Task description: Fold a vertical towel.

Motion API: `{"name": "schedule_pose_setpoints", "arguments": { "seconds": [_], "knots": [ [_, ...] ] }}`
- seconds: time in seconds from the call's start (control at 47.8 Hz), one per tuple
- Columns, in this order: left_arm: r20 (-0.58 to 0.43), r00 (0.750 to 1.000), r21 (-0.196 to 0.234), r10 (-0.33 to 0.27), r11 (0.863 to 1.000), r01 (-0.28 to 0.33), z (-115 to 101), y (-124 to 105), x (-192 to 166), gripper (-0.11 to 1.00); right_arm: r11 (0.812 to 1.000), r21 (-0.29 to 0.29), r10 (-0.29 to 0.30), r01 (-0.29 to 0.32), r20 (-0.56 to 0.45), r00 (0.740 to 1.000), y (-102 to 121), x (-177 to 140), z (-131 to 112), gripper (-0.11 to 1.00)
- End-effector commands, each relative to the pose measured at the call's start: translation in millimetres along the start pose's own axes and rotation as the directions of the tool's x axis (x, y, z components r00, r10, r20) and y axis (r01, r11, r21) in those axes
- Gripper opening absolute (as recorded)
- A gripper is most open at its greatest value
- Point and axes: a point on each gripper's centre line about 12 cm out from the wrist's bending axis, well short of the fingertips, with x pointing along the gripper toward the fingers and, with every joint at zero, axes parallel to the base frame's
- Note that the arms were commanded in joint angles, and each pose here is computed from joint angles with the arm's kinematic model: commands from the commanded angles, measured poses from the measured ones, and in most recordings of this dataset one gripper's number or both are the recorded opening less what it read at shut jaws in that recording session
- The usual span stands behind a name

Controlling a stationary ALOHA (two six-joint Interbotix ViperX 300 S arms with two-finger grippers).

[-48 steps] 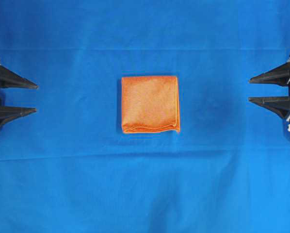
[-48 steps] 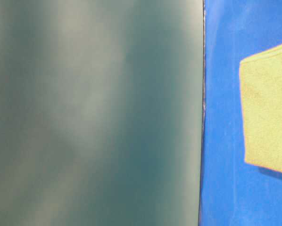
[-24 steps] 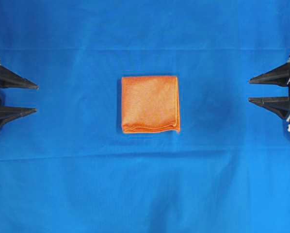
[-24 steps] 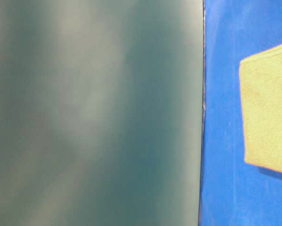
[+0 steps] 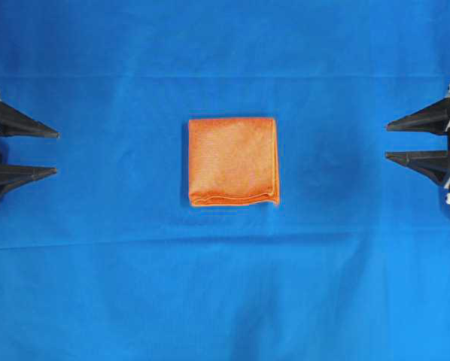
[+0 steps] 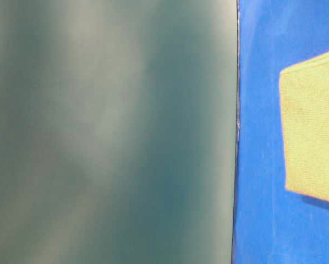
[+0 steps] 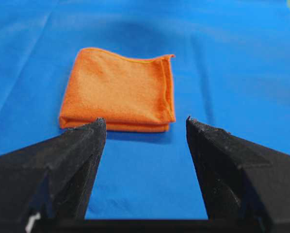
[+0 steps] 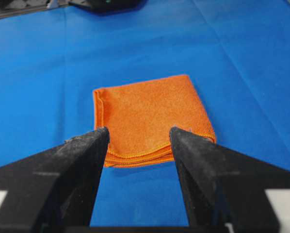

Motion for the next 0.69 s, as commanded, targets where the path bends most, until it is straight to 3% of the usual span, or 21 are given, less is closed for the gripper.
{"name": "schedule_pose_setpoints", "arguments": {
  "seconds": [0.0,0.67],
  "knots": [
    [0.011,1.000,-0.002,0.001,1.000,-0.001,4.8,-0.1,0.9,0.63,1.000,0.002,-0.001,0.001,0.017,1.000,0.5,1.4,7.3,0.58],
    [0.011,1.000,-0.002,0.001,1.000,-0.001,4.8,-0.1,0.9,0.63,1.000,0.000,0.000,0.000,0.006,1.000,0.7,1.4,6.0,0.58]
  ]
}}
